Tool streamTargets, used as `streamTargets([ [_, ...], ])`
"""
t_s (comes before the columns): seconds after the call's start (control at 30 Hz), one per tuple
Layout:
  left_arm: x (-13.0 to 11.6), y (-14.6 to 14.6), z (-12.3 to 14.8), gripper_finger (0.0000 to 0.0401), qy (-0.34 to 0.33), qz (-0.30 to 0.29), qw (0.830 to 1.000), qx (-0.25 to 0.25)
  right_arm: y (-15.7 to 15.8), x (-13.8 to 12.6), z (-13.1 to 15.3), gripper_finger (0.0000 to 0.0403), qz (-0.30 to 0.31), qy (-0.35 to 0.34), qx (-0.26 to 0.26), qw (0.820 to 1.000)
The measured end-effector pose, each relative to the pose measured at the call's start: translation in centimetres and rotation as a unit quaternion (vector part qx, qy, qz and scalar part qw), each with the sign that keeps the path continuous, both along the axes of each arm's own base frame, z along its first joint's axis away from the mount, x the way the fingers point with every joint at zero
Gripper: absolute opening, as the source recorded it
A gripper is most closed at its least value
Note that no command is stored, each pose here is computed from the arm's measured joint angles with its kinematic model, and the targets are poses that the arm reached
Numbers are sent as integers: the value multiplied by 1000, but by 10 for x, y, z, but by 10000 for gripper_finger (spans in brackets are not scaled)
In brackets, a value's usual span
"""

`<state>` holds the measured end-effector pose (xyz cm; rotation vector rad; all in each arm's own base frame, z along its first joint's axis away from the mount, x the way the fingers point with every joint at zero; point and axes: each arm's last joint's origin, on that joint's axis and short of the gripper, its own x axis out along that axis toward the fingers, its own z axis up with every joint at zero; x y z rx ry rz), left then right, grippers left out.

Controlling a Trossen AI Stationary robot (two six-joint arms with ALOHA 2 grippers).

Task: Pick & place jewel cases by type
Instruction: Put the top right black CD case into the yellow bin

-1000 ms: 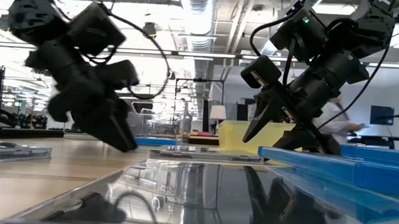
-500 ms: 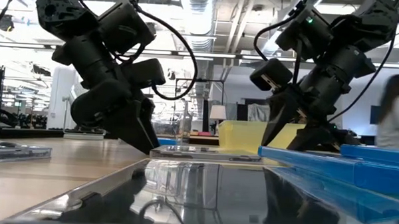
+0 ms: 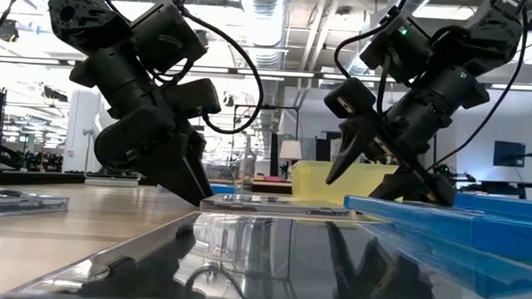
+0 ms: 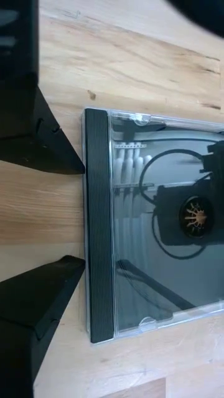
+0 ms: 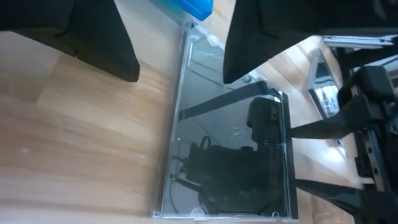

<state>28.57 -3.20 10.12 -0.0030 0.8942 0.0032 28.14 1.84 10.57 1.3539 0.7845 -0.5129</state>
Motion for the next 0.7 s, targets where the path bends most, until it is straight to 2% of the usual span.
streamTargets([
  [0.13, 0, 0, 0, 231, -2, 0, 1000, 0, 1, 4, -5, 254, -4, -4, 11, 1000],
  [0.7, -1, 0, -1, 231, 2, 1, 1000, -3, 2, 13, -14, 255, -25, -33, 15, 999],
])
